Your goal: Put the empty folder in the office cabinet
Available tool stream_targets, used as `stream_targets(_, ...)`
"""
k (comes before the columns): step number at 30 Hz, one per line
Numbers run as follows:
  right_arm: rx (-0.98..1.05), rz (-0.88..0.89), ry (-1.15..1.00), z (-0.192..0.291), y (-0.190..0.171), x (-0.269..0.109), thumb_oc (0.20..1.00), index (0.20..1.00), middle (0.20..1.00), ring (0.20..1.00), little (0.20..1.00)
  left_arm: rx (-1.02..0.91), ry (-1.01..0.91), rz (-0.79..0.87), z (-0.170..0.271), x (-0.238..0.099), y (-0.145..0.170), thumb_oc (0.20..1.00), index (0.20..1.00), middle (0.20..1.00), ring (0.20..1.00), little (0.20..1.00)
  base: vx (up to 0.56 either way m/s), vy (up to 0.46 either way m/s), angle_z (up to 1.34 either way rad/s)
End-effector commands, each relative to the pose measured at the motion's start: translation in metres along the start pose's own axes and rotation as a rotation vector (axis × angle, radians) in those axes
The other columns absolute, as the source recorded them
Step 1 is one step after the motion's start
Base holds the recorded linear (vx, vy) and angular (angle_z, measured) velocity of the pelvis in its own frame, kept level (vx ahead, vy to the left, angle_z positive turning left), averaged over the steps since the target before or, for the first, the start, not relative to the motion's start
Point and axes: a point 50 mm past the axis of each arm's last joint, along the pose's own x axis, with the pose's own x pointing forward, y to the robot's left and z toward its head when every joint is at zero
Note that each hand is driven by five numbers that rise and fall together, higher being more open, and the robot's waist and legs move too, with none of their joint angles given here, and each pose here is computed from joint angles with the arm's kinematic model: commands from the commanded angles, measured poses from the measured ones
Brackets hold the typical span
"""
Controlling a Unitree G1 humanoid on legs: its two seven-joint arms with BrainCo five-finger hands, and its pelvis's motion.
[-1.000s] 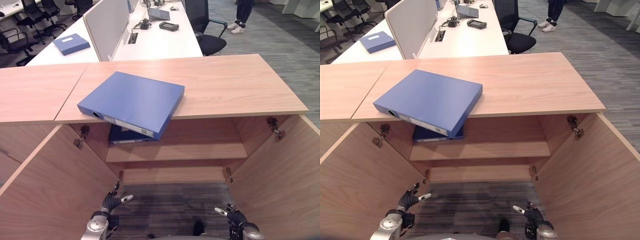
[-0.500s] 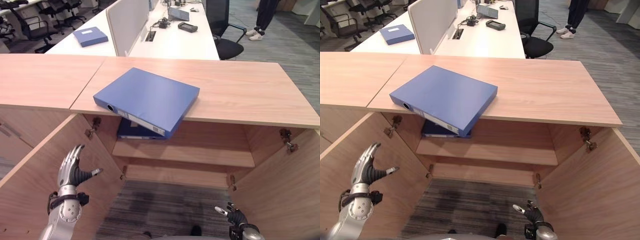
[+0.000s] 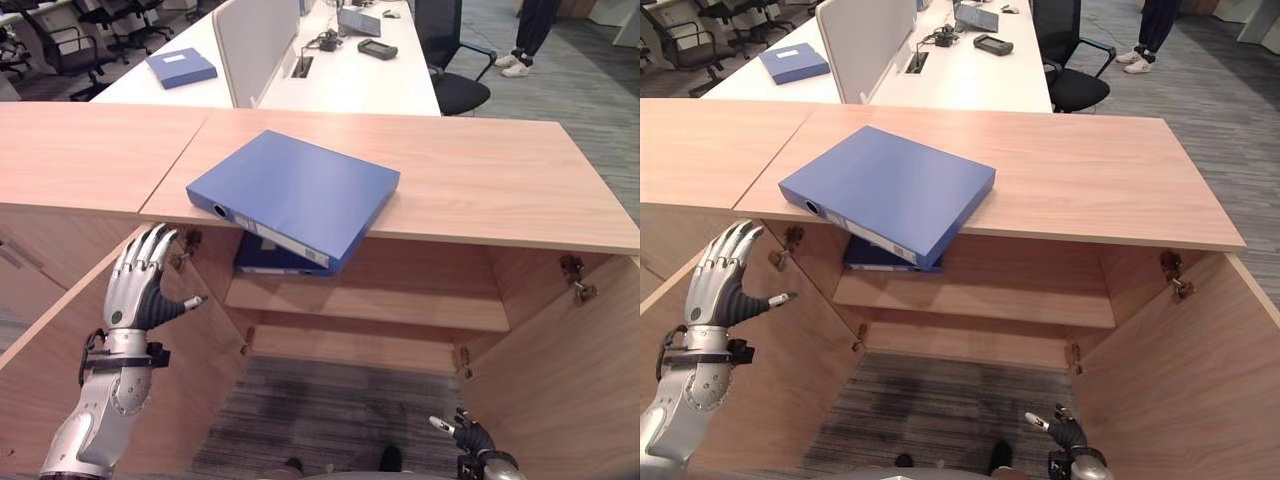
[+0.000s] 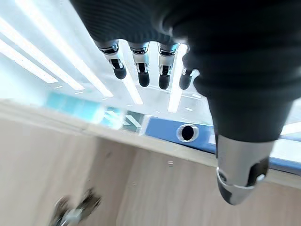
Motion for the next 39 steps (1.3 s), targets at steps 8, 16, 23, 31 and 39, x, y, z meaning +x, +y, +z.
stream_targets(8,-0.076,0.038,-0.095,0.025,0.008,0.008,1.000,1.000,1.000,1.000,1.000,0.219,-0.266,0.108,0.023,0.051,0.031,1.000,1.000,1.000,1.000,1.000,0.00,0.006,-0.04)
stream_targets(16,-0.080,0.040,-0.069,0.018,0.009,0.007,1.000,1.000,1.000,1.000,1.000,0.305,-0.392,0.053,0.039,0.073,0.026,1.000,1.000,1.000,1.000,1.000,0.00,0.008,-0.05)
stream_targets(23,-0.084,0.032,-0.052,0.016,0.009,0.008,1.000,1.000,1.000,1.000,1.000,0.308,-0.447,-0.005,0.050,0.081,0.014,1.000,1.000,1.000,1.000,1.000,0.00,0.006,-0.03)
stream_targets(31,-0.076,0.016,-0.035,0.013,0.007,0.008,1.000,1.000,1.000,1.000,1.000,0.294,-0.467,-0.049,0.057,0.084,0.003,1.000,1.000,1.000,1.000,1.000,0.00,0.007,-0.02)
stream_targets(39,-0.059,-0.006,-0.029,0.013,0.003,0.009,1.000,1.000,1.000,1.000,1.000,0.274,-0.460,-0.085,0.060,0.084,-0.010,1.000,1.000,1.000,1.000,1.000,0.00,0.000,0.00)
